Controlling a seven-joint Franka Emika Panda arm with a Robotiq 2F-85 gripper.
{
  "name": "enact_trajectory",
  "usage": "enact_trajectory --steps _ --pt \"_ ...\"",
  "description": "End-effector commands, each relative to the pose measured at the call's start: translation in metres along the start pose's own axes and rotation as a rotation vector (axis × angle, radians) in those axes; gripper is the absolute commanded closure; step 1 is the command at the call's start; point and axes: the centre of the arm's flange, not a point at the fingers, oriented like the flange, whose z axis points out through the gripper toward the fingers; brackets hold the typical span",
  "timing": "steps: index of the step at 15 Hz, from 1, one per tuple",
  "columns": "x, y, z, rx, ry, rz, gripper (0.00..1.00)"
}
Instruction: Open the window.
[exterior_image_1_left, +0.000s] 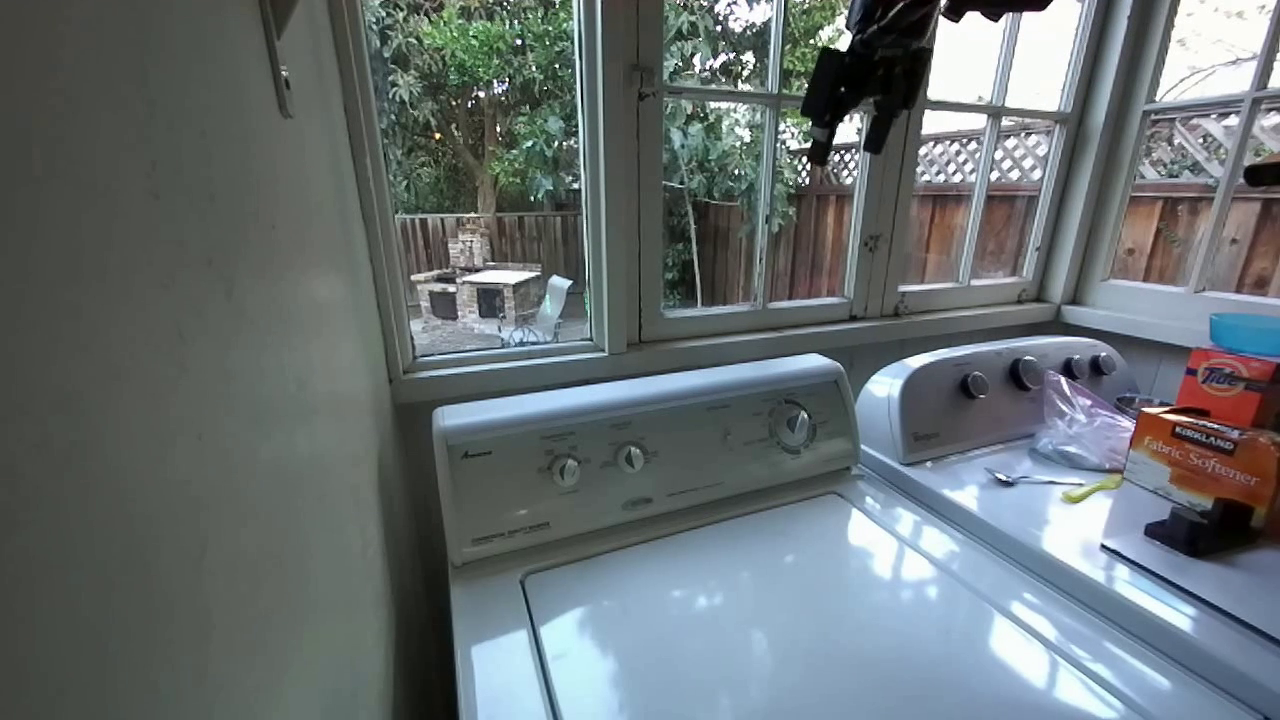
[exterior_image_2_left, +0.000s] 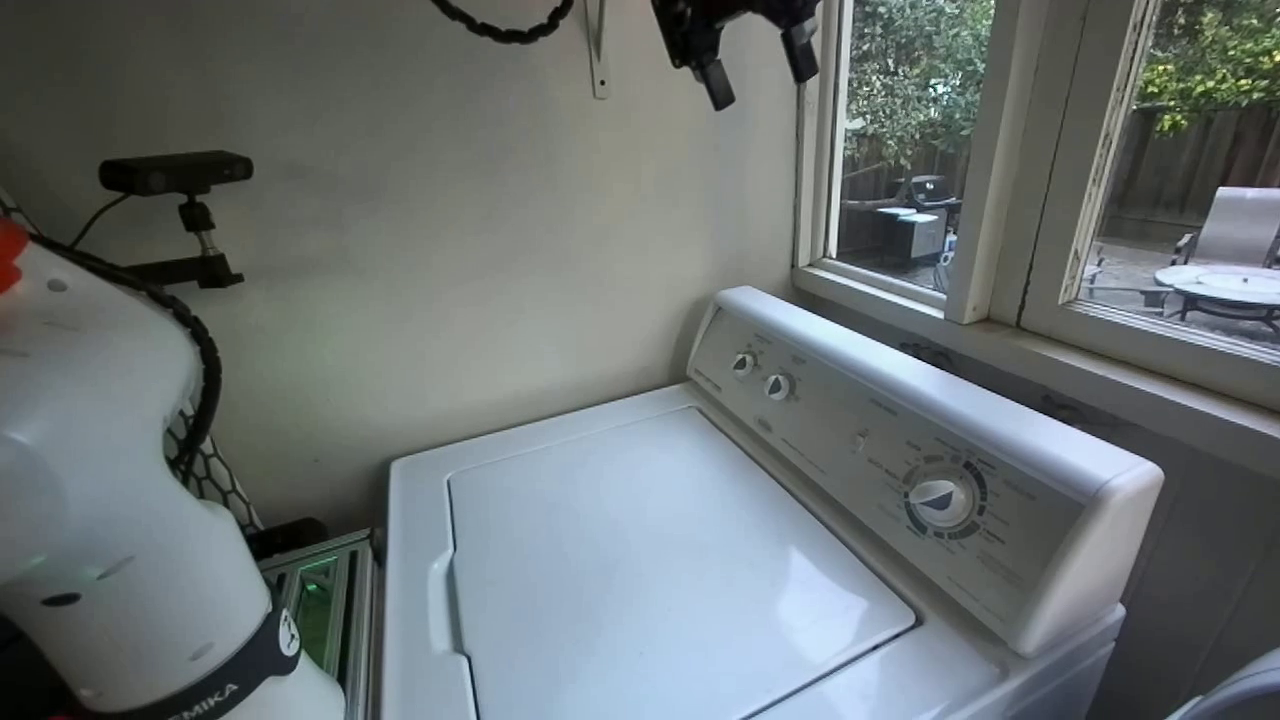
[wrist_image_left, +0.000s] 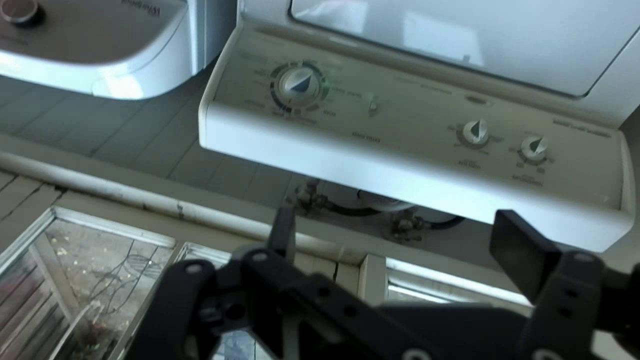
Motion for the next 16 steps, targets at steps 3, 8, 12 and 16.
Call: enact_trajectory --steps 3,8,12,16 --pt "0.085 0.024 0.003 -0.083 0.147 -0.056 0.0" --pt "0.141 0.045 -0.013 -0.077 0.374 -0.02 0.0" --pt "0.131 0.039 -0.013 -0.089 0.359 -0.013 0.0" --pt "0.162 0.048 -0.008 -0.061 0.416 0.052 0.0"
